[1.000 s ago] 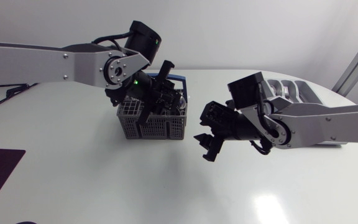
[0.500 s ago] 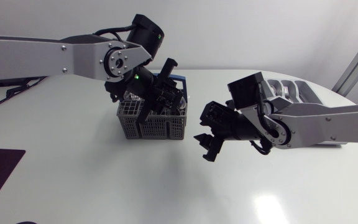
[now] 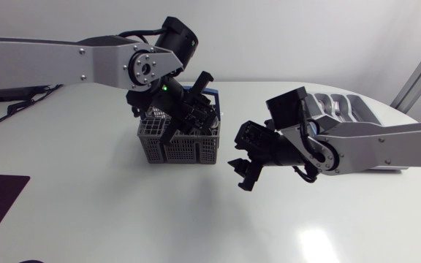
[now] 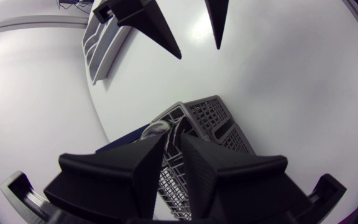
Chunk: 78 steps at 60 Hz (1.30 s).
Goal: Unload the cutlery basket into the drawer organizer.
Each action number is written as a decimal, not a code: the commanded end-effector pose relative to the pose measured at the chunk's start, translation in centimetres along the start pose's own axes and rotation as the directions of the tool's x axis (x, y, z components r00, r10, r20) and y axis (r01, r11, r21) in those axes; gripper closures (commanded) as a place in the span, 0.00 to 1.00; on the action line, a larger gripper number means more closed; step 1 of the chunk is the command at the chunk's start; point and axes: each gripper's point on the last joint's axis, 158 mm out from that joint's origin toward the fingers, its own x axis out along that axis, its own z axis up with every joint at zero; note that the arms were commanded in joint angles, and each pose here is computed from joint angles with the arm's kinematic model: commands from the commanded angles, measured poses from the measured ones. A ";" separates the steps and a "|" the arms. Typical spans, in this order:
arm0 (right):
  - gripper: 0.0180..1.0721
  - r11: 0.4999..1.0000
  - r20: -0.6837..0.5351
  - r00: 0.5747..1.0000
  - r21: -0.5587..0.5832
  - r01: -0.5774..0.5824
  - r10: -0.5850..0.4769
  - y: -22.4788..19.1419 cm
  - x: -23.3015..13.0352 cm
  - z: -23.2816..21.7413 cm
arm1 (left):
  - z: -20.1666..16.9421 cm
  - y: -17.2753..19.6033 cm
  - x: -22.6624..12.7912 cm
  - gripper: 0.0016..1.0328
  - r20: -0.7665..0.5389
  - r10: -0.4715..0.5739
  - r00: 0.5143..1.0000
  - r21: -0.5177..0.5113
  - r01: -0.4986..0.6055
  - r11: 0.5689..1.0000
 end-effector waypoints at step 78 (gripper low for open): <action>0.40 1.000 -0.021 0.999 0.002 -0.029 0.029 1.1 0.9 -0.7 | -1.8 -1.0 3.8 0.82 -0.014 -0.064 0.998 0.033 0.064 0.997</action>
